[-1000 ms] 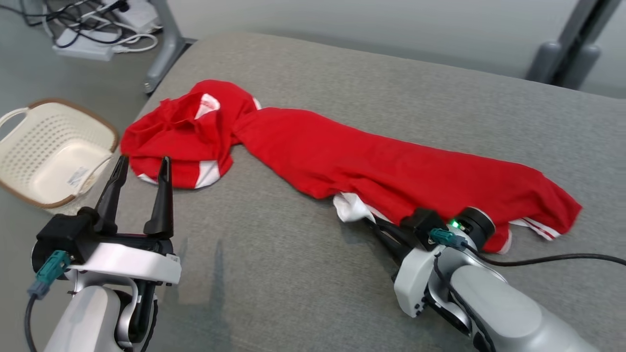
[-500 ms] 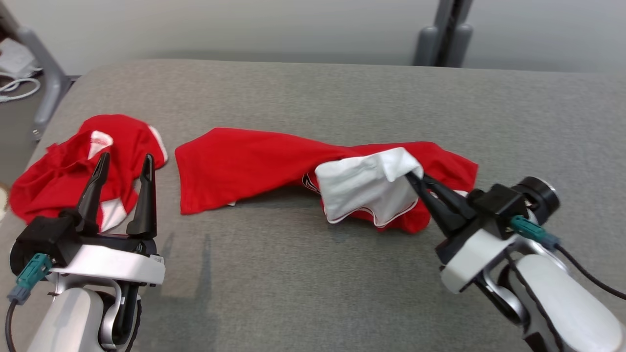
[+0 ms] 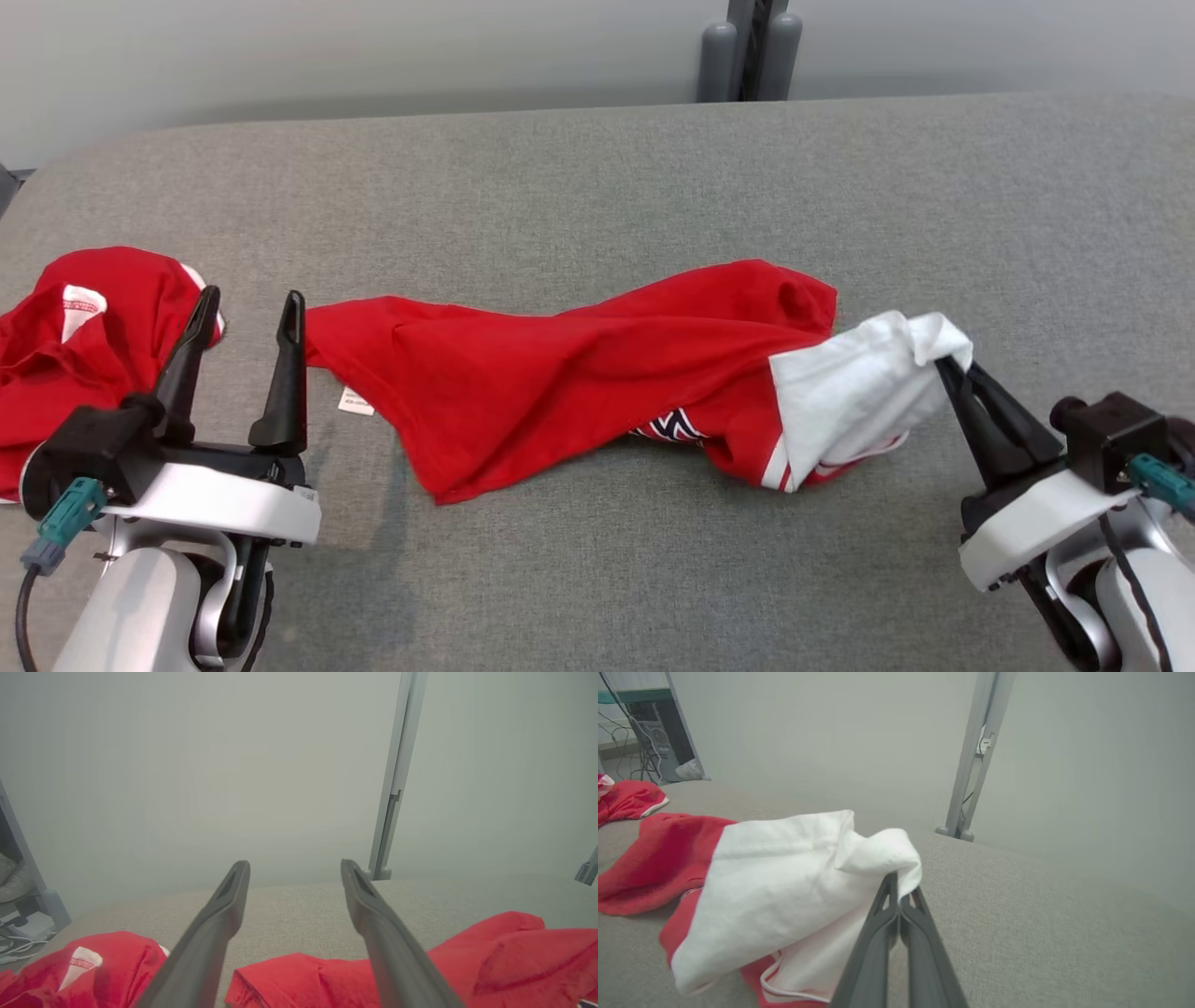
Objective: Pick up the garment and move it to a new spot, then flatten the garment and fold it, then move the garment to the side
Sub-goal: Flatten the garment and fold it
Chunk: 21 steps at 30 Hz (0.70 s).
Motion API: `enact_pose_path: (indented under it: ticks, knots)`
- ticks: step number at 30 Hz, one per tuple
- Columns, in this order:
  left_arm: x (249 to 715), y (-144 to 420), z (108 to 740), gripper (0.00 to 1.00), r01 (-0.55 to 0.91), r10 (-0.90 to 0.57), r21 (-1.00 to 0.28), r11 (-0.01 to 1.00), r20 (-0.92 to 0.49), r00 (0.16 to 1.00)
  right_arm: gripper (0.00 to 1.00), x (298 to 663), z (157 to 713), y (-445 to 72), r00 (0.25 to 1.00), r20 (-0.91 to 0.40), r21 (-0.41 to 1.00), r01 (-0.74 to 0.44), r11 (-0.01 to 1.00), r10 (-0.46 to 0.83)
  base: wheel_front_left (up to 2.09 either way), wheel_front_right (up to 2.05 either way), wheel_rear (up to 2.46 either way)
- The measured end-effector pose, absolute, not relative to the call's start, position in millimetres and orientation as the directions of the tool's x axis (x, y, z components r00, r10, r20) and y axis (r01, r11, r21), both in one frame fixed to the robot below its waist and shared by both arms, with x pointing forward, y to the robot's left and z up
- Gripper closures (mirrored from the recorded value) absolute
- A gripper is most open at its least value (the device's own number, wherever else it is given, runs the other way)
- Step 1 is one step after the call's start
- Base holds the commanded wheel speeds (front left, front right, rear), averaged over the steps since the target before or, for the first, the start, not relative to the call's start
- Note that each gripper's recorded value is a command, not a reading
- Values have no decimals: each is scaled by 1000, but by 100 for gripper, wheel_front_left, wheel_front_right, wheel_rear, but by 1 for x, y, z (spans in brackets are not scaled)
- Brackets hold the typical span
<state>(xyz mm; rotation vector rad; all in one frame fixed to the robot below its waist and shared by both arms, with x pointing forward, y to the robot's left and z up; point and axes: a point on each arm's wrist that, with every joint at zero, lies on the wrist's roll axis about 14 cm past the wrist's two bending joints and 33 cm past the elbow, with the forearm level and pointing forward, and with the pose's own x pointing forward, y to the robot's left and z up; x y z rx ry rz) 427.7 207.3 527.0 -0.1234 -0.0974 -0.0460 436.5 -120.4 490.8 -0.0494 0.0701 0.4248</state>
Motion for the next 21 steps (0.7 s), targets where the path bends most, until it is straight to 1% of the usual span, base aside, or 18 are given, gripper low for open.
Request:
enact_pose_path:
  ticks: [6,7,8,9,10,15,21]
  knots:
    - [433,194,513,0,83,-76,-132,988,61,995,100,430,438,-135,927,-179,65,-322,944,329,0,0,0]
    - [434,193,511,0,86,-79,-132,987,57,995,67,429,430,-135,927,-195,80,-312,947,322,0,0,0]
    - [435,192,510,0,90,-83,-133,987,54,995,37,429,424,-135,926,-211,90,-302,949,315,0,0,0]
    - [435,192,509,0,91,-84,-132,987,51,995,4,429,419,-135,925,-220,100,-295,950,310,0,0,0]
    - [436,192,508,0,91,-86,-132,987,49,995,0,429,415,-134,925,-227,110,-288,951,306,0,0,0]
    - [438,190,507,0,98,-93,-129,987,47,995,0,427,399,-143,927,-262,126,-242,962,267,0,0,0]
    - [438,191,511,0,90,-84,-124,988,59,995,0,422,397,-163,942,-264,124,-180,976,207,0,0,0]
